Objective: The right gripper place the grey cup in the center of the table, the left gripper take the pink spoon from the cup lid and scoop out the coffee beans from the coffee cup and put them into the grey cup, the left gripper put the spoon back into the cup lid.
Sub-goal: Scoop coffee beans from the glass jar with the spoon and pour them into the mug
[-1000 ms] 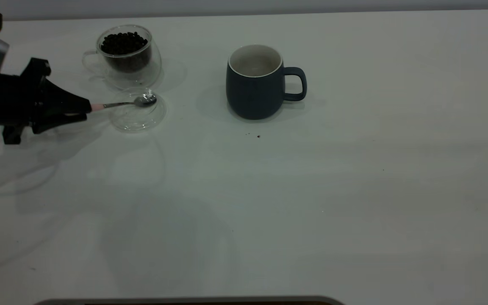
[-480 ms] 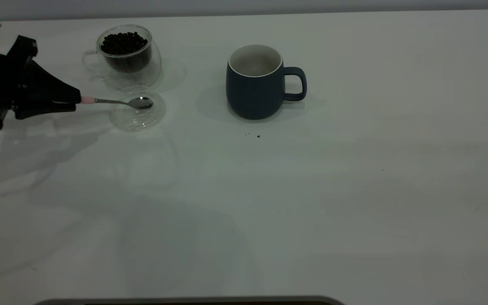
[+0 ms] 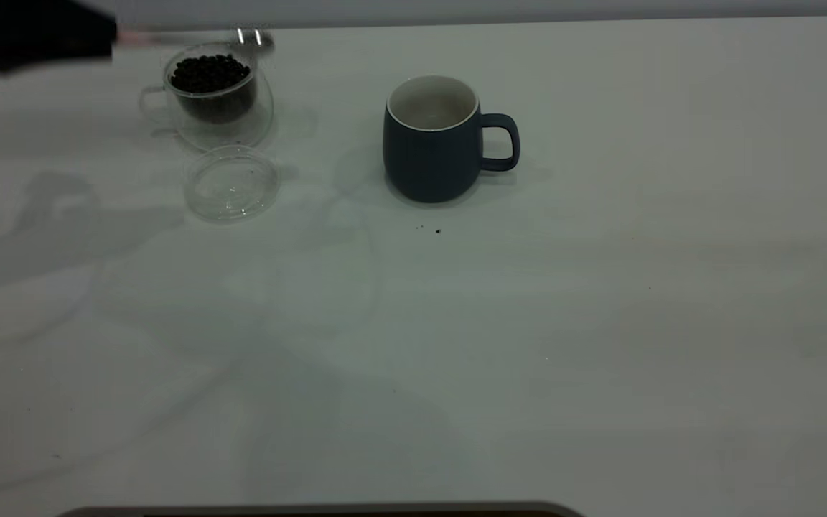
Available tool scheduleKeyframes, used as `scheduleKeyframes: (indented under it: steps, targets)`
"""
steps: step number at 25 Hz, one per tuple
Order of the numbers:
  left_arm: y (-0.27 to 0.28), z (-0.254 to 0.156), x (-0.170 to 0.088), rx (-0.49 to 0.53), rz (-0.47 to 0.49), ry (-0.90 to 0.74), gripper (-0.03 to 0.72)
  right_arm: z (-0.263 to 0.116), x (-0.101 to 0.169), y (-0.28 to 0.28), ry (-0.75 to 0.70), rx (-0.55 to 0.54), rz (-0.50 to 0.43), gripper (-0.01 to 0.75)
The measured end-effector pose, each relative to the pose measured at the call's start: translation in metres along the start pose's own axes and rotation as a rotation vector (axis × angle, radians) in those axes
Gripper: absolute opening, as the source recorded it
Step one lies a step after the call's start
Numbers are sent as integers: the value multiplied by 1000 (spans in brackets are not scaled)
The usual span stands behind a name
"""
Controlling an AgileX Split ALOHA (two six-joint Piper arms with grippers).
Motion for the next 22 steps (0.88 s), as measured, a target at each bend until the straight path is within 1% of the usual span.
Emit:
scheduleKeyframes:
  steps: [2,4,9,12,14,18,22]
  targets:
    - [4,18,-4,-32,14,-32,125,0,0,0,0,0,0,453]
    - [7,32,2,-68,67,-36,125,0,0,0,0,0,0,453]
    - [11,46,31,-133,220,-23,125,0,0,0,0,0,0,452]
    - [8,43,51,-139,277,3,125,0,0,0,0,1,0,452]
    - [3,38,64,-130,294,28,125,0,0,0,0,1,0,452]
    - [-9,28,85,-122,287,64,125,0,0,0,0,1,0,452]
    - [-18,26,96,-146,269,96,125,0,0,0,0,1,0,452]
Point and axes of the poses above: a point on each arm's last joint axis where the gripper is mounted, y pointing back along that axis away from the gripper, x along the wrist's bending axis when the last joint is at zero, z = x × y, the point moved 9 cm from there along -y, pointing out along that axis toward the gripper, and after that the axes turned 2 degrees about y, right-handed, at the moved point
